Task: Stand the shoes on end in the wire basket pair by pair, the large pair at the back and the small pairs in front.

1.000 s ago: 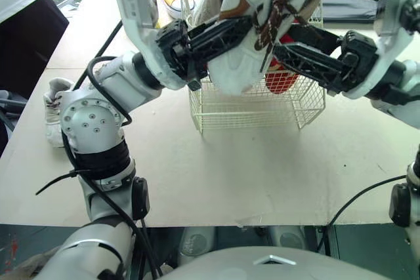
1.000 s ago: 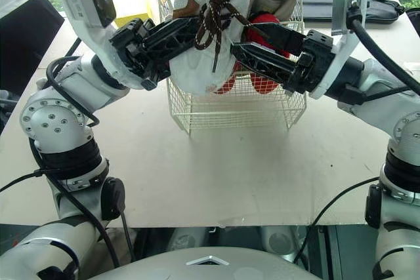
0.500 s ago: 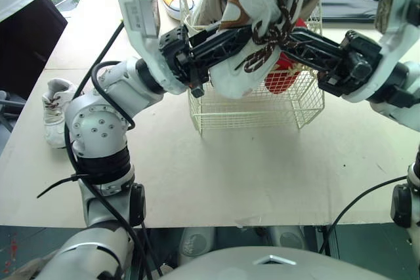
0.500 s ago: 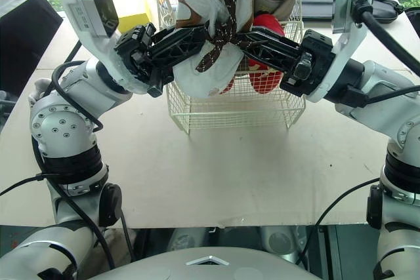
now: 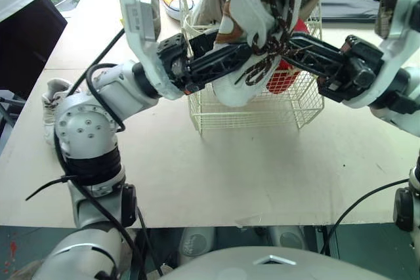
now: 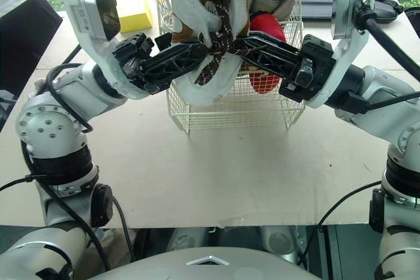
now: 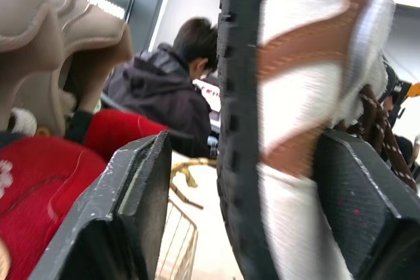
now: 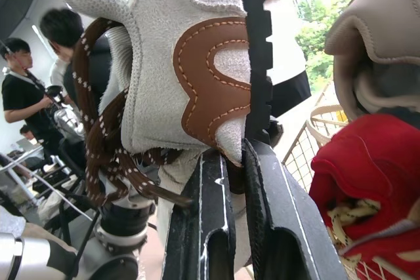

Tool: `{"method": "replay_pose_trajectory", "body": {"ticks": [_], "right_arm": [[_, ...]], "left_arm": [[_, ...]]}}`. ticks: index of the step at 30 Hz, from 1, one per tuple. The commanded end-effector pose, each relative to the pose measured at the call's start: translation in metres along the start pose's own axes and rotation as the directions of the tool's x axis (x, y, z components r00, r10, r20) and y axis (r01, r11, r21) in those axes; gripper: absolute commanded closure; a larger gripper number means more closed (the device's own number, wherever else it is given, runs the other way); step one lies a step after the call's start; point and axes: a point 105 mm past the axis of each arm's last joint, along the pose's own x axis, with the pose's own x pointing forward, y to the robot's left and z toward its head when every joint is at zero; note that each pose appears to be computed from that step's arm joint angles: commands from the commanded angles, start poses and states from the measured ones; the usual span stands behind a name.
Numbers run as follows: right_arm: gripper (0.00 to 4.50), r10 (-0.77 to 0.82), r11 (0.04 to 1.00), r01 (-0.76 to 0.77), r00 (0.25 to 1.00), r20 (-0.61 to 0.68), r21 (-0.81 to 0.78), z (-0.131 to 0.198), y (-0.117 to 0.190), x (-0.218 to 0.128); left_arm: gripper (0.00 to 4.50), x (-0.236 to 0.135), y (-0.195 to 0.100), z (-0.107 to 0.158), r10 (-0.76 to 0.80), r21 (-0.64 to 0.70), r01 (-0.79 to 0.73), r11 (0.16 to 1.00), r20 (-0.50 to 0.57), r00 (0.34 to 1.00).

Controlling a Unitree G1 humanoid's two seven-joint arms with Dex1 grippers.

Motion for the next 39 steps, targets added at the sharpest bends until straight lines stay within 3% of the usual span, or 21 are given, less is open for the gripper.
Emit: {"method": "replay_pose_trajectory", "body": {"ticks": [1,6,9,12,16,21,29,35,39], "right_arm": [[4.50,-0.004,0.999,0.008,0.997,0.077,-0.054,0.018,0.006,-0.008],[4.50,-0.070,0.986,0.092,0.985,0.157,-0.137,0.038,-0.003,-0.028],[4.50,-0.116,0.928,0.146,0.987,0.106,-0.342,0.036,-0.007,-0.043],[4.50,-0.128,0.886,0.141,0.990,0.059,-0.442,0.027,-0.009,-0.054],[4.50,-0.177,0.848,0.187,0.982,0.067,-0.496,0.018,-0.020,-0.066],[4.50,-0.222,0.802,0.169,0.975,-0.022,-0.573,-0.012,-0.034,-0.071],[4.50,-0.296,0.683,0.251,0.954,0.054,-0.686,-0.024,-0.061,-0.072],[4.50,-0.287,0.715,0.188,0.957,-0.037,-0.673,-0.050,-0.070,-0.076],[4.50,-0.258,0.806,0.089,0.942,-0.213,-0.585,-0.082,-0.075,-0.087]], "left_arm": [[1.20,-0.006,-0.012,0.005,-0.014,0.025,0.014,1.000,-0.015,1.000],[1.20,-0.026,-0.016,-0.008,0.054,0.081,-0.045,0.996,-0.116,0.992],[1.20,-0.035,-0.030,-0.027,0.039,0.138,-0.014,0.990,-0.179,0.983],[1.20,-0.042,-0.039,-0.040,0.016,0.152,0.021,0.988,-0.239,0.971],[1.20,-0.045,-0.040,-0.046,0.039,0.190,0.009,0.982,-0.243,0.969],[1.20,-0.041,-0.040,-0.052,0.048,0.224,0.000,0.974,-0.207,0.977],[1.20,-0.036,-0.038,-0.056,0.047,0.232,-0.003,0.973,-0.188,0.981],[1.20,-0.038,-0.035,-0.058,0.054,0.219,-0.011,0.976,-0.189,0.980],[1.20,-0.041,-0.035,-0.063,0.051,0.210,-0.008,0.978,-0.198,0.979]]}}
